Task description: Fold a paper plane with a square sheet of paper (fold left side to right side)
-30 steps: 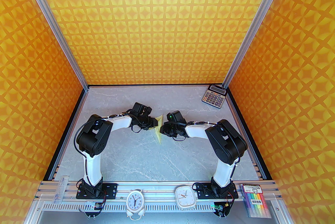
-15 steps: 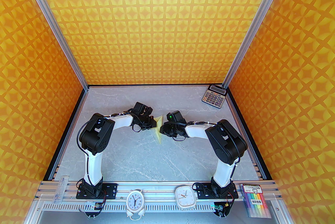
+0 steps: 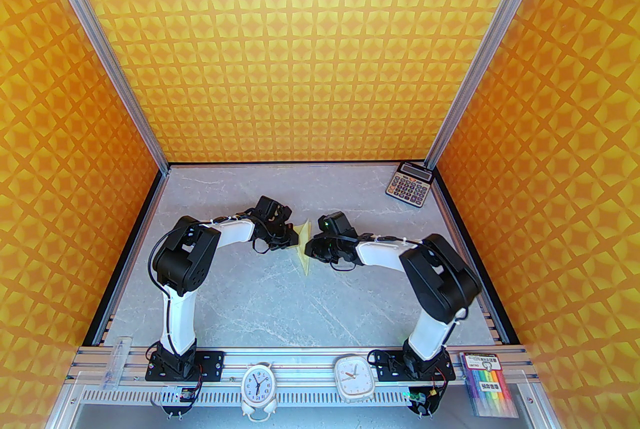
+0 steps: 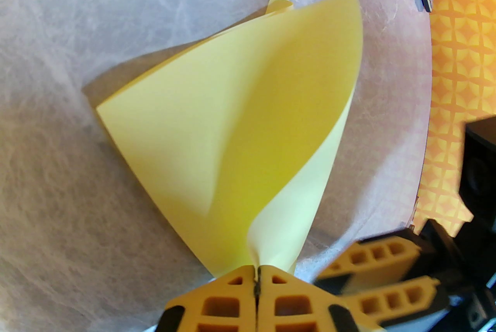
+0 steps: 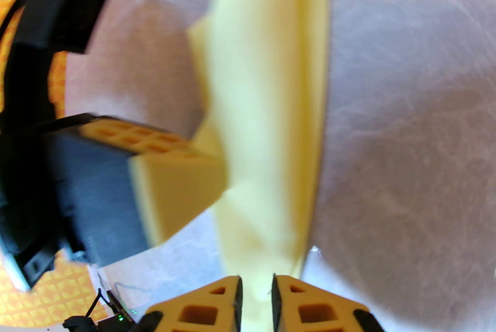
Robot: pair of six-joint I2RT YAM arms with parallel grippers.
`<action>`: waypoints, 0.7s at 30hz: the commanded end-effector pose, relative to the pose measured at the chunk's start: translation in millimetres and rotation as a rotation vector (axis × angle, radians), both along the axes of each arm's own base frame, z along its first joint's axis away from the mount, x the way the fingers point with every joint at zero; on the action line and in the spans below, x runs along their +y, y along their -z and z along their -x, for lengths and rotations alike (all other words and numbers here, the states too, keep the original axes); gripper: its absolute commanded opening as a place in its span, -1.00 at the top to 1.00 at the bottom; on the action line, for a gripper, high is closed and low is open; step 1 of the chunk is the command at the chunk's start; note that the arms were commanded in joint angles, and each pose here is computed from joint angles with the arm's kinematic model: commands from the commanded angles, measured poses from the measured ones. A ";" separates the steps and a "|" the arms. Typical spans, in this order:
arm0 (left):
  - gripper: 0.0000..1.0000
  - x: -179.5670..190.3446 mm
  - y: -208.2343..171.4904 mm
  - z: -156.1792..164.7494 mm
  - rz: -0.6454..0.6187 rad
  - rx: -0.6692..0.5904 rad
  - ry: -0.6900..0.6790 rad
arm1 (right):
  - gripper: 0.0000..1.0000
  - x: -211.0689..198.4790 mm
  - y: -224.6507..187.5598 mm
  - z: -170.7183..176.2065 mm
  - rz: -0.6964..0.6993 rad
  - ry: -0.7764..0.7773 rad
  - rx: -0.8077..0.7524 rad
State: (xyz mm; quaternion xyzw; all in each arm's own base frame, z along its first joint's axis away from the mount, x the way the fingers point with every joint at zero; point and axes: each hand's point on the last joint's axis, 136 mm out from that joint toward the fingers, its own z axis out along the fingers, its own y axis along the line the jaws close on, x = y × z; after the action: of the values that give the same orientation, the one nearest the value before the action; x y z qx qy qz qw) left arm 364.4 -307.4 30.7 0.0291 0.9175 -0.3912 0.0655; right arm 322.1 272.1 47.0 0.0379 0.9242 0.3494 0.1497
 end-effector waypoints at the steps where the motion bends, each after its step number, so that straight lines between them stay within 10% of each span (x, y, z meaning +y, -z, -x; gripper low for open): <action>1: 0.91 0.5 8.9 0.5 -0.023 0.004 0.005 | 0.59 1.1 -2.9 14.9 0.006 -0.024 0.004; 21: 0.94 -6.5 8.3 8.9 0.019 0.032 -0.049 | 0.26 -11.2 21.0 49.3 0.137 -0.077 0.085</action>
State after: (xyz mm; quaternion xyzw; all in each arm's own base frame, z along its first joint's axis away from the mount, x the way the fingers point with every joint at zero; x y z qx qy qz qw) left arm 357.4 -312.5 23.2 0.0028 0.9145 -0.4004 0.0577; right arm 276.1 266.9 26.9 0.0145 0.9467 0.3063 0.0985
